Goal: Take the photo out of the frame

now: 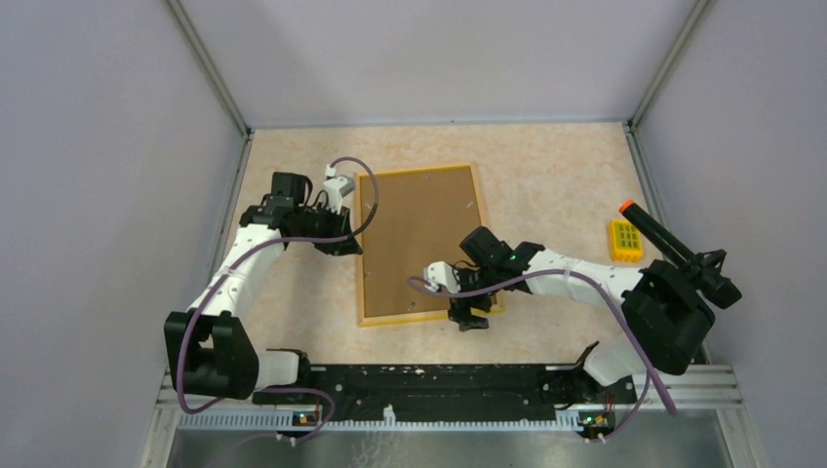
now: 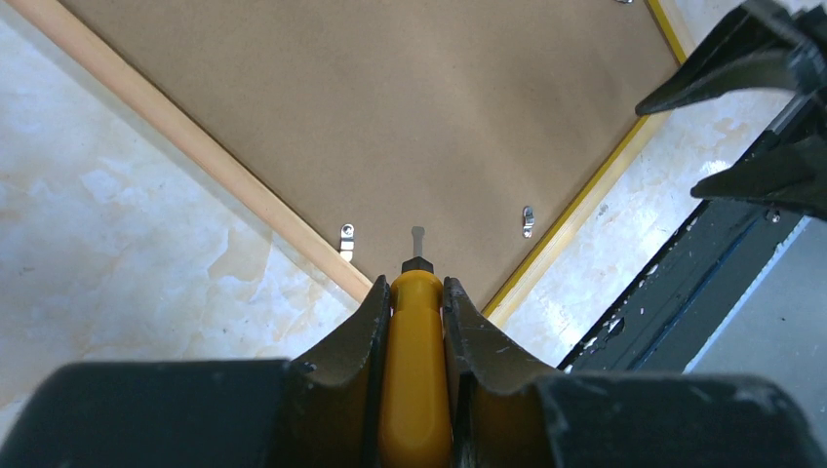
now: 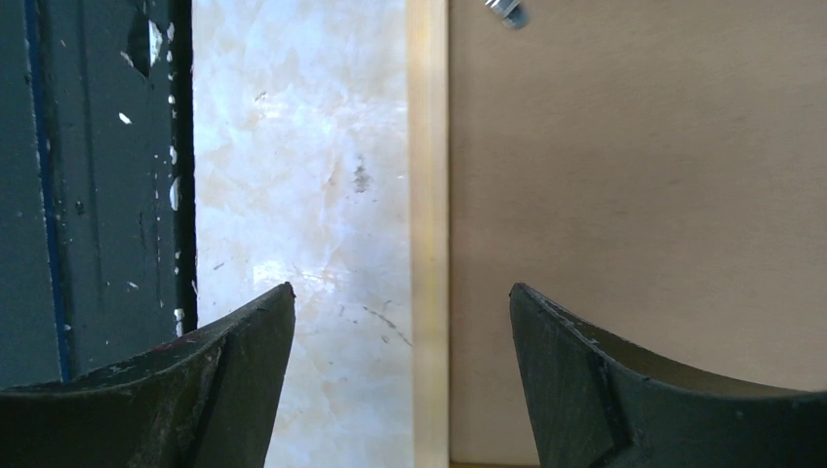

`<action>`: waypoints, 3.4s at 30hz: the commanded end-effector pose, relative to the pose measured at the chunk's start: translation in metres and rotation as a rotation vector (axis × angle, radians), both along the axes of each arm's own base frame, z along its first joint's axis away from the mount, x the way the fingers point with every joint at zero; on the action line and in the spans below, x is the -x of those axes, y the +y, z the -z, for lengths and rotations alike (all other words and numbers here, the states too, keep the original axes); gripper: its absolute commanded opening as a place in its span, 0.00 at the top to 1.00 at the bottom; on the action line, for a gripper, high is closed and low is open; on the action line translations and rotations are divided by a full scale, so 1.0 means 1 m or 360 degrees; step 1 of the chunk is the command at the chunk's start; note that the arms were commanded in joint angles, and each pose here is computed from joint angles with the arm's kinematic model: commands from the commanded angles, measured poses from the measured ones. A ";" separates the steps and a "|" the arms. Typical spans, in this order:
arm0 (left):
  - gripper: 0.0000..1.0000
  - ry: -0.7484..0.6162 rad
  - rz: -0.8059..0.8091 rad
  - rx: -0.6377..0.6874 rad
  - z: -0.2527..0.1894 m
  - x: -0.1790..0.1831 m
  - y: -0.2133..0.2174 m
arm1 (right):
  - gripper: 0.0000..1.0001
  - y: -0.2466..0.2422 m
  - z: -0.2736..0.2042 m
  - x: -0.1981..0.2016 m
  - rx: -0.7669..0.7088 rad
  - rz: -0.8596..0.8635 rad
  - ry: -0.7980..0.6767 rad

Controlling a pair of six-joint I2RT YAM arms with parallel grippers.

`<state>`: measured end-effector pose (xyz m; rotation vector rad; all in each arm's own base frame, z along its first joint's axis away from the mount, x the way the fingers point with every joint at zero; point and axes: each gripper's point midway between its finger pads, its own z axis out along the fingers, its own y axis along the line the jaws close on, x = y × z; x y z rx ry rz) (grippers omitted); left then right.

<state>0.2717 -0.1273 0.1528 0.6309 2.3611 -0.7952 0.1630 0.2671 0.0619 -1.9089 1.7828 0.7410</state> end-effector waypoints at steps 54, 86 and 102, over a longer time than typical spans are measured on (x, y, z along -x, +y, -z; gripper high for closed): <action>1.00 -0.0397 -0.0114 -0.0596 0.032 -0.114 0.039 | 1.00 0.027 0.074 -0.090 0.0415 0.0510 -0.0345; 1.00 -0.0328 0.0032 -0.0709 0.054 -0.087 0.043 | 1.00 0.028 0.077 -0.091 0.0404 0.0534 -0.0310; 1.00 -0.0217 0.0076 -0.0578 0.064 -0.065 0.013 | 1.00 0.029 0.077 -0.092 0.0397 0.0536 -0.0313</action>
